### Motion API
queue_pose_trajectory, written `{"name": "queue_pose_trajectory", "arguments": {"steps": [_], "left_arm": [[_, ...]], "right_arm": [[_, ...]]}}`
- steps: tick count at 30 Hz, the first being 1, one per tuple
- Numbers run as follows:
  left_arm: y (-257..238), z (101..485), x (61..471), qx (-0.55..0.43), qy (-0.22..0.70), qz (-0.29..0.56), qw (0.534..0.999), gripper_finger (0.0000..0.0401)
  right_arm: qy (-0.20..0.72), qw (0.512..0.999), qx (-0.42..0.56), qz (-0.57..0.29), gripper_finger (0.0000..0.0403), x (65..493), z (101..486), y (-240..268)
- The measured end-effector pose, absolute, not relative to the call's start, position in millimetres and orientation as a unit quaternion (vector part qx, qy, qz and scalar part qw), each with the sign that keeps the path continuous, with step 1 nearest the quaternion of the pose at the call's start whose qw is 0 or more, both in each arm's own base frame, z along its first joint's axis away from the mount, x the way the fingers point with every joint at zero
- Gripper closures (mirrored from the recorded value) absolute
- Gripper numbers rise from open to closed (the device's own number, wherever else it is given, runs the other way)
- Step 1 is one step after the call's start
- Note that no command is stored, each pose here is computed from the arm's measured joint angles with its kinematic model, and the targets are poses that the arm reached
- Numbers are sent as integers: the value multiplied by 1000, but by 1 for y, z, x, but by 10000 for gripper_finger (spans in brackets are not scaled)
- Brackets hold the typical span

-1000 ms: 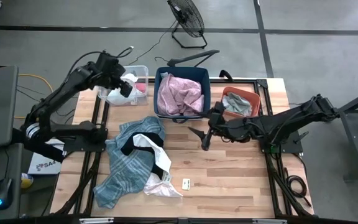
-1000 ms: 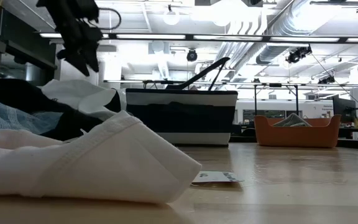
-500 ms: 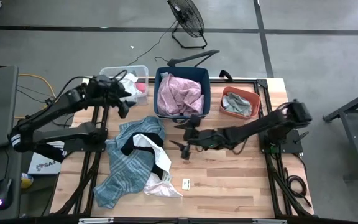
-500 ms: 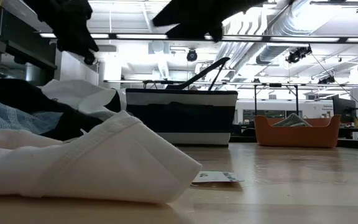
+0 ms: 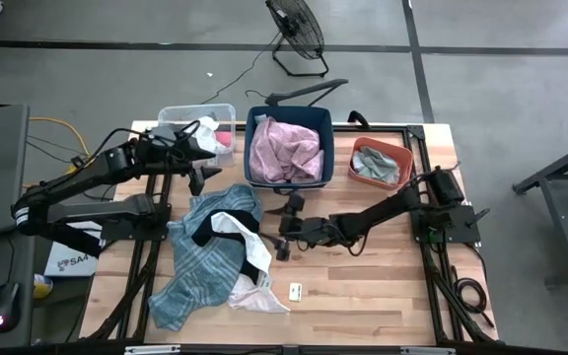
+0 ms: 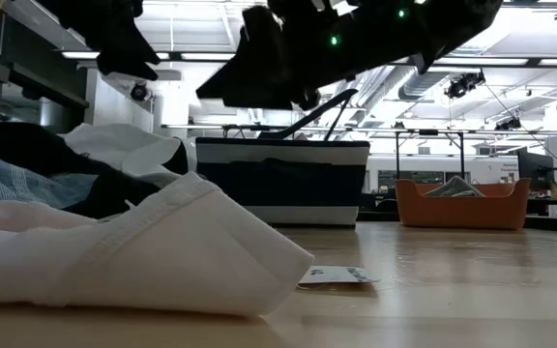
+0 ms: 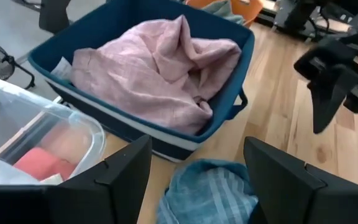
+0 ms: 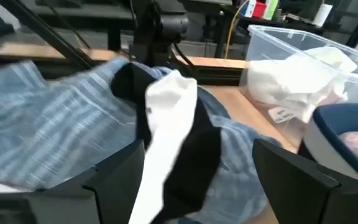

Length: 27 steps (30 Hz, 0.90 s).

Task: Pick & Place Cloths
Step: Put the white sock into the orange bin

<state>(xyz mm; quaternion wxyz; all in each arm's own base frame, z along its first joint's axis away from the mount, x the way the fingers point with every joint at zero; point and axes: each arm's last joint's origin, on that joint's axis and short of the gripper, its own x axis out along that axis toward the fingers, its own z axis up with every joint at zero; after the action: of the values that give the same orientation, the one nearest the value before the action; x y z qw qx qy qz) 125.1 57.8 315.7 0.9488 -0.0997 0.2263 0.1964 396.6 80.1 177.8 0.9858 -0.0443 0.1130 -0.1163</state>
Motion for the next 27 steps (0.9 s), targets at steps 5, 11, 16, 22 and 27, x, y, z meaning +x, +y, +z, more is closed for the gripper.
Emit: {"name": "queue_pose_trajectory", "arguments": {"steps": [5, 11, 16, 22, 27], "left_arm": [[58, 318, 126, -109, 212, 198, 951, 150], [58, 318, 126, -143, 207, 199, 947, 150], [56, 316, 125, -154, 214, 188, 946, 150], [56, 315, 125, -156, 222, 188, 944, 150], [56, 314, 124, -157, 226, 188, 943, 150]], "right_arm": [[108, 990, 21, -93, 112, 397, 178, 83], [144, 975, 141, -91, 112, 407, 189, 87], [183, 955, 200, -123, 112, 418, 208, 90], [202, 933, 261, -140, 112, 422, 221, 90], [218, 916, 304, -143, 114, 421, 217, 88]]}}
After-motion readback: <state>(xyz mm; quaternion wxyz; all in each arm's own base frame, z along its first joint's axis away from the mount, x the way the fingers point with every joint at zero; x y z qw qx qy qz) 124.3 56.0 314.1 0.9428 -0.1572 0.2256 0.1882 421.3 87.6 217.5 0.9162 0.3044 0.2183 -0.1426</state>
